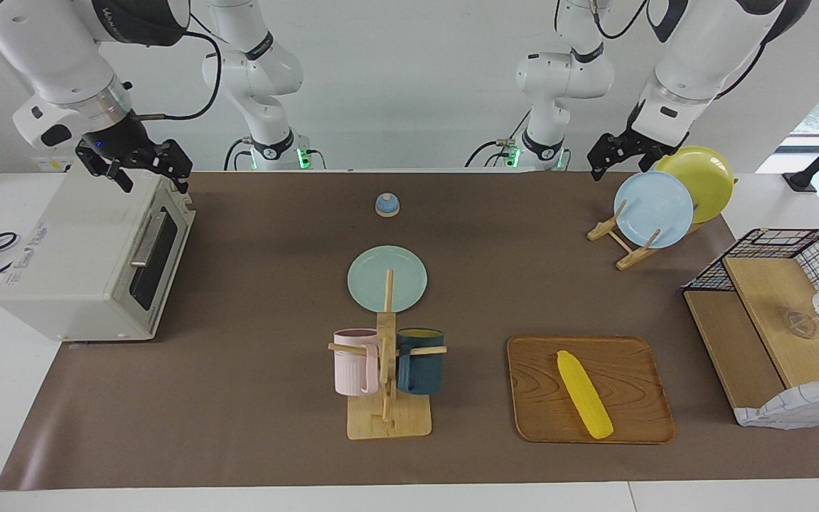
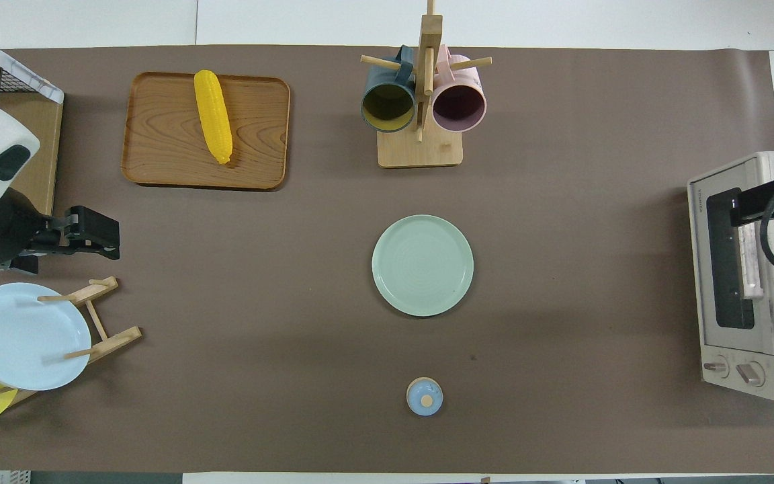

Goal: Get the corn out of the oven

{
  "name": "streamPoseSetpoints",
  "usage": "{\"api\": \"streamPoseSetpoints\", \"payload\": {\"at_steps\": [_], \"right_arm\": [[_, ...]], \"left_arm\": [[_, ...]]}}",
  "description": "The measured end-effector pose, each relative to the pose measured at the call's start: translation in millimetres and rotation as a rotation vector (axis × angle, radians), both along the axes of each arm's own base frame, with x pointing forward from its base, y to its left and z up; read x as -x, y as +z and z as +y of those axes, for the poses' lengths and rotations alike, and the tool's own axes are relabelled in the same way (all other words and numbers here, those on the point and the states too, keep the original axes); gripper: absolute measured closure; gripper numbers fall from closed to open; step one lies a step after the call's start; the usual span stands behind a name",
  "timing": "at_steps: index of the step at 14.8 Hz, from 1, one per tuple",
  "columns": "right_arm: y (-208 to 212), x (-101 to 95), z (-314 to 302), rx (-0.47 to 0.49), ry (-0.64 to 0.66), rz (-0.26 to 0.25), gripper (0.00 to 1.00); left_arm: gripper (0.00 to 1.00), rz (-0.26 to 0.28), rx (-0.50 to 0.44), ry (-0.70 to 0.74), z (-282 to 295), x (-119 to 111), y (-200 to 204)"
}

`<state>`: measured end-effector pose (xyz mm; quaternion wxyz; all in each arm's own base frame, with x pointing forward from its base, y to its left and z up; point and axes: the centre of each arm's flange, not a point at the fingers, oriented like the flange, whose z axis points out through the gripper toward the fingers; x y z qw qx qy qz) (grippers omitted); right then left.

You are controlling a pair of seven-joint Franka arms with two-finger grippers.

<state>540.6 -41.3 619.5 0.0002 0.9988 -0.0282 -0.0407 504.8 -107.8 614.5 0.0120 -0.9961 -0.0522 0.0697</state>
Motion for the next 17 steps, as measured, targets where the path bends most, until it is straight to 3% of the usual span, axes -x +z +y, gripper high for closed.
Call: {"api": "streamPoseSetpoints", "payload": {"at_steps": [13,17], "right_arm": [[1.2,0.0,2.2,0.000,0.004,-0.004,0.00],[1.3,0.2,0.7,0.000,0.001,-0.004,0.00]], "left_arm": [[0.00,0.009,0.023,-0.005,-6.2,-4.5,1.5],[0.00,0.008,0.069,-0.004,-11.0,-4.0,5.8]]}}
